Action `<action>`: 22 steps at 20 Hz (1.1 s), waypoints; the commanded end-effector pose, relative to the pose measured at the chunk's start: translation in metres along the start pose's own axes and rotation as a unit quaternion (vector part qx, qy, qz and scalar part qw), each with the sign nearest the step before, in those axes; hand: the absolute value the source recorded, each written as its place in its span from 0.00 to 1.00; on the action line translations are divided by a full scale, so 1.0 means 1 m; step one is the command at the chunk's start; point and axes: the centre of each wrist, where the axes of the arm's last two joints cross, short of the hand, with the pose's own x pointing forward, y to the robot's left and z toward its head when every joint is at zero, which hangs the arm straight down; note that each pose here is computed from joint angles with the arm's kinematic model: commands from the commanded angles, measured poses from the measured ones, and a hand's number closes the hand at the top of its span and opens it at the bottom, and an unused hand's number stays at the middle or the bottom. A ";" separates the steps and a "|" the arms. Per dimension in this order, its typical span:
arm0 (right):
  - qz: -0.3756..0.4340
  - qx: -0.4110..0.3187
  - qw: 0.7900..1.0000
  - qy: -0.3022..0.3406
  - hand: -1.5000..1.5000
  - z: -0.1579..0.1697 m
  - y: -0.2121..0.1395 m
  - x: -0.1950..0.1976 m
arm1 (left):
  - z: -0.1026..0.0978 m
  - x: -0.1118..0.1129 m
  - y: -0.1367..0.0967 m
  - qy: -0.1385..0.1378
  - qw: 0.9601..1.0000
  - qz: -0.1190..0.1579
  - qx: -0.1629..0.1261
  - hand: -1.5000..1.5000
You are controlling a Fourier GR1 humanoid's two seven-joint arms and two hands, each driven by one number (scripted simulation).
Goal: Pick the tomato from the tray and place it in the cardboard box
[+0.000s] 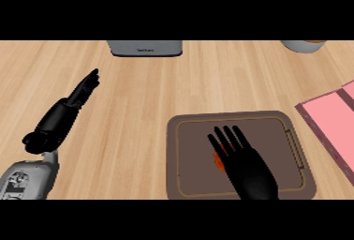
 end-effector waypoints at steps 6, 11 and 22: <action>-0.013 0.021 1.000 0.003 0.00 -0.011 0.020 0.001 | 0.019 -0.017 0.008 0.000 1.000 0.001 -0.008 0.50; 0.023 0.002 0.998 -0.065 1.00 -0.025 0.011 -0.005 | 0.005 -0.019 -0.013 0.000 1.000 0.005 0.002 0.50; -0.120 -0.007 0.991 0.060 1.00 -0.076 0.012 -0.049 | 0.001 -0.006 0.000 0.003 1.000 -0.003 -0.001 0.50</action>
